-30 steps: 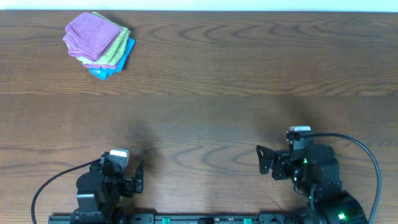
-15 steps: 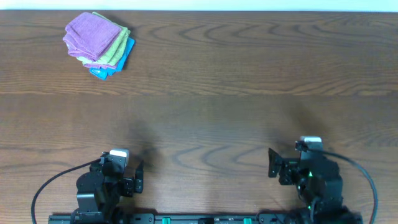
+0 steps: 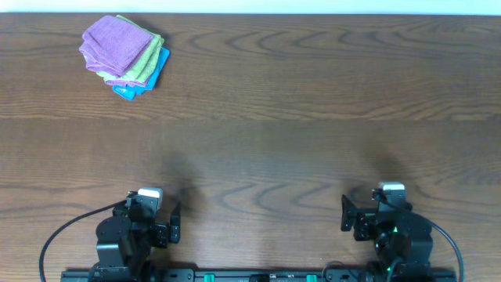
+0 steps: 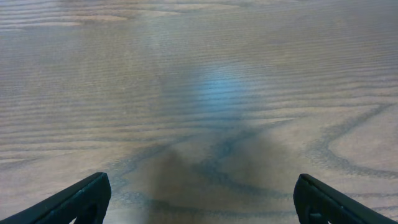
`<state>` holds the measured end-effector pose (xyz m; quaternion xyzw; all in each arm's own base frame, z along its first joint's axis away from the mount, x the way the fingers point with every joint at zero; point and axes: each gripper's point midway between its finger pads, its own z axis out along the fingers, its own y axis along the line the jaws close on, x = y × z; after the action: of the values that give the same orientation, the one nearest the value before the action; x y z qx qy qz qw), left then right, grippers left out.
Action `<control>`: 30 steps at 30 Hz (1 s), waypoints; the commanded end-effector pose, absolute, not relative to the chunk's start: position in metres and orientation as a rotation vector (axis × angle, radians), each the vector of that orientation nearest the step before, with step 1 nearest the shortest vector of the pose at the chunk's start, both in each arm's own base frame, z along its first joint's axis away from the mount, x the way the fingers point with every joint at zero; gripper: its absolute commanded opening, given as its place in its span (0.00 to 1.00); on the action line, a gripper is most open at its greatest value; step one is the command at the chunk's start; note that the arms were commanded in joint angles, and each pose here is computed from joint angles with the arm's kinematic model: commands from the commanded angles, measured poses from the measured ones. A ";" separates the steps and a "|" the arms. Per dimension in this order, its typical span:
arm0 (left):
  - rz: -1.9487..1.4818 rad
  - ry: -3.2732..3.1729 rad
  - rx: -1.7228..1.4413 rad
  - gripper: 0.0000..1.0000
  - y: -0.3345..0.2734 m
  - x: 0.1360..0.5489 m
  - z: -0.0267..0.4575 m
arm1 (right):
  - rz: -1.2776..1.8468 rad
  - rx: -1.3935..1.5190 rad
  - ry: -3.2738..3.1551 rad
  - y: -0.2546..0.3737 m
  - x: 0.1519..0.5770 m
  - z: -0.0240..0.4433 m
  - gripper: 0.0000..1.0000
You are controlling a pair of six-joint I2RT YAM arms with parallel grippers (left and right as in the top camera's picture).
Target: Fold the cloth
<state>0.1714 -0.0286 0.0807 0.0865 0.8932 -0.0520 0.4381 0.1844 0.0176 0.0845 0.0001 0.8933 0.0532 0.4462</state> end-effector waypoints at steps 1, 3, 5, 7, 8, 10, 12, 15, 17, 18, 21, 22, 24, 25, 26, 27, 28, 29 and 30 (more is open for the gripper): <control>-0.121 2.270 0.241 0.95 -0.028 0.164 0.067 | 0.139 0.019 2.214 0.017 0.184 0.078 0.99; -0.121 2.270 0.241 0.95 -0.028 0.164 0.067 | 0.139 0.019 2.217 0.017 0.184 0.075 0.99; -0.120 2.270 0.240 0.95 -0.028 0.164 0.067 | 0.138 0.018 2.220 0.017 0.183 0.073 0.99; -0.121 2.270 0.241 0.95 -0.028 0.164 0.067 | 0.138 0.019 2.227 0.017 0.183 0.070 0.99; -0.120 2.270 0.240 0.95 -0.028 0.164 0.067 | 0.138 0.019 2.231 0.017 0.183 0.068 0.99; -0.121 2.270 0.241 0.95 -0.028 0.164 0.067 | 0.138 0.019 2.233 0.017 0.183 0.067 0.99; -0.121 2.270 0.241 0.95 -0.028 0.164 0.067 | 0.138 0.019 2.233 0.017 0.183 0.067 0.99; -0.121 2.270 0.241 0.95 -0.028 0.164 0.067 | 0.138 0.019 2.233 0.017 0.183 0.067 0.99; -0.120 2.270 0.240 0.95 -0.028 0.164 0.067 | 0.138 0.019 2.233 0.017 0.183 0.067 0.99; -0.121 2.270 0.241 0.95 -0.028 0.164 0.067 | 0.138 0.019 2.233 0.017 0.183 0.067 0.99; -0.121 2.270 0.241 0.95 -0.028 0.164 0.067 | 0.138 0.019 2.233 0.017 0.183 0.067 0.99; -0.121 2.270 0.241 0.95 -0.028 0.164 0.067 | 0.138 0.019 2.233 0.017 0.183 0.067 0.99; -0.121 2.270 0.241 0.95 -0.028 0.164 0.067 | 0.138 0.019 2.233 0.017 0.183 0.067 0.99; -0.121 2.270 0.241 0.95 -0.028 0.164 0.067 | 0.138 0.019 2.233 0.017 0.183 0.067 0.99; -0.121 2.270 0.241 0.95 -0.028 0.164 0.067 | 0.138 0.019 2.233 0.017 0.183 0.067 0.99; -0.121 2.270 0.241 0.95 -0.028 0.164 0.067 | 0.138 0.019 2.233 0.017 0.183 0.067 0.99; -0.121 2.270 0.241 0.95 -0.028 0.164 0.067 | 0.138 0.019 2.233 0.017 0.183 0.067 0.99; -0.121 2.270 0.241 0.95 -0.028 0.164 0.067 | 0.138 0.019 2.233 0.017 0.183 0.067 0.99; -0.121 2.270 0.241 0.95 -0.028 0.164 0.067 | 0.138 0.019 2.233 0.017 0.183 0.067 0.99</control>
<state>0.1714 -0.0286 0.0807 0.0867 0.8932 -0.0520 0.4382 0.1829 0.0177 0.0707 0.0016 0.8973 0.0542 0.4381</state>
